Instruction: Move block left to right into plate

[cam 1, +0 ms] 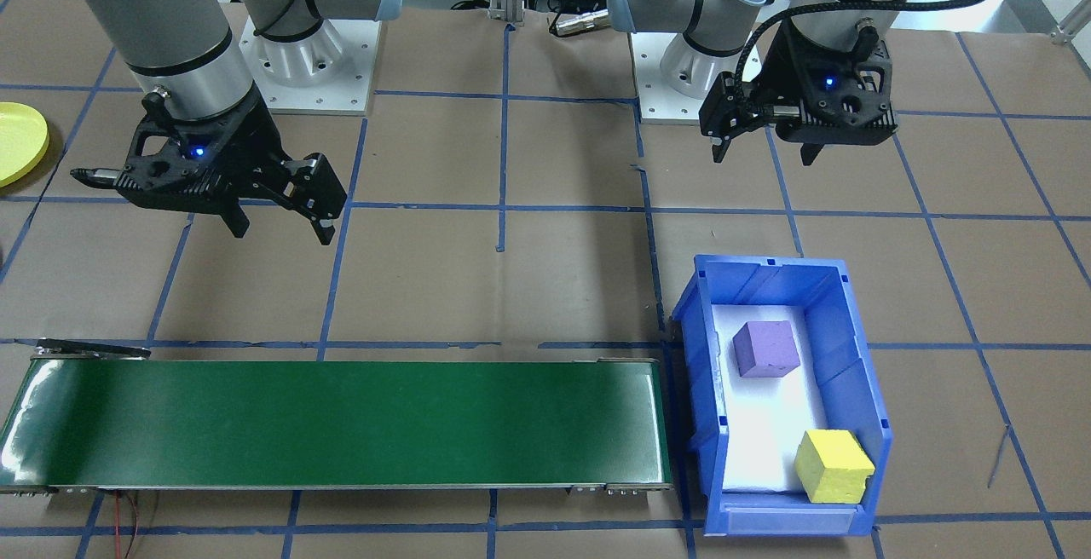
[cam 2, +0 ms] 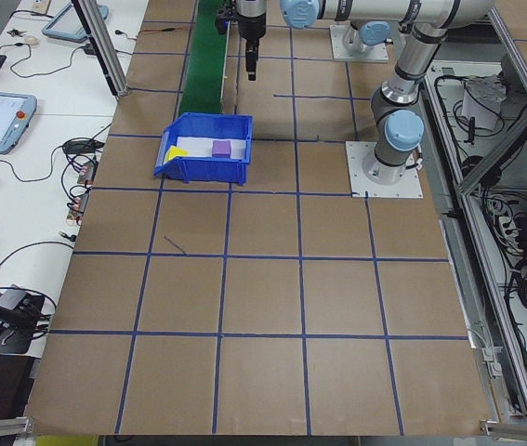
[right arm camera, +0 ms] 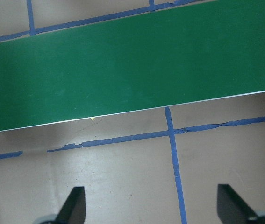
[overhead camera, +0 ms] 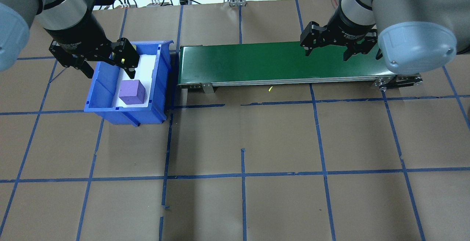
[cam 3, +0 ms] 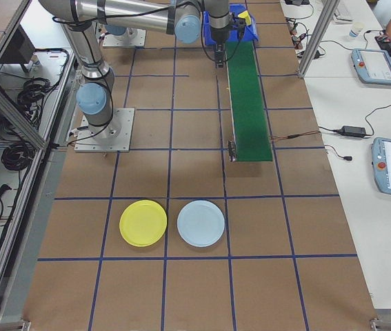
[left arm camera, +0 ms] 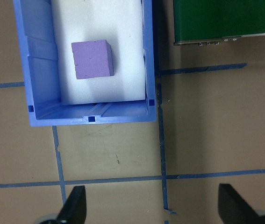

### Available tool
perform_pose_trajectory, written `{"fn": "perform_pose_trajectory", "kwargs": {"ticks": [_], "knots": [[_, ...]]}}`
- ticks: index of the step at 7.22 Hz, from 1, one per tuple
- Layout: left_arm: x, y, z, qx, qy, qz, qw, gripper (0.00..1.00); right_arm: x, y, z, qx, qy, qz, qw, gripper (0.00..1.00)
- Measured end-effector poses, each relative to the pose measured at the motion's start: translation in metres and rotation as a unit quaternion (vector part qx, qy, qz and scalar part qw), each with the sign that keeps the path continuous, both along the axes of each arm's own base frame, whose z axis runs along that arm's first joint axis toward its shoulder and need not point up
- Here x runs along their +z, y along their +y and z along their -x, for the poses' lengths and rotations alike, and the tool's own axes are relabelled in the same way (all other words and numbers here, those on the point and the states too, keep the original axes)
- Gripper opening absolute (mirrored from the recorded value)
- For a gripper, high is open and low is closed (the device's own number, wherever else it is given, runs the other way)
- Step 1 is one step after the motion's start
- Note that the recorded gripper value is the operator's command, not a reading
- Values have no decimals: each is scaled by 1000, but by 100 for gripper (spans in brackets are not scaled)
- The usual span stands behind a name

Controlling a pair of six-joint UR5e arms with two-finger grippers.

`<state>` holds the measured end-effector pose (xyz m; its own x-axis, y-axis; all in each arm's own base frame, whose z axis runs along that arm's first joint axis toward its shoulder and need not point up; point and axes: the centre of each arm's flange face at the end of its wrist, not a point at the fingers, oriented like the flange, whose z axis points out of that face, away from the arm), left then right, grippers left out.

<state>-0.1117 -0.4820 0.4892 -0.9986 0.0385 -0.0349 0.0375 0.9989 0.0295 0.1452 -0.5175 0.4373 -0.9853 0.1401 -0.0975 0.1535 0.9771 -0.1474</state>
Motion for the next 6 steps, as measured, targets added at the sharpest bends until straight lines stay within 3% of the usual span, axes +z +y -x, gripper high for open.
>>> {"fn": "perform_pose_trajectory", "kwargs": {"ticks": [3, 4, 5, 6], "knots": [[-4, 0, 0, -12, -3, -6, 1000, 100, 0, 2, -3, 2, 0, -2, 1000, 100], [-7, -3, -5, -55, -13, -10, 998, 100, 1, 2, -3, 3, 0, -1, 1000, 100], [-13, -16, -11, -106, -23, -7, 994, 100, 1, 2, -3, 3, 0, -1, 1000, 100], [-24, -47, -18, -138, -32, 15, 990, 100, 0, 3, -3, 3, 0, -2, 1000, 100]]}}
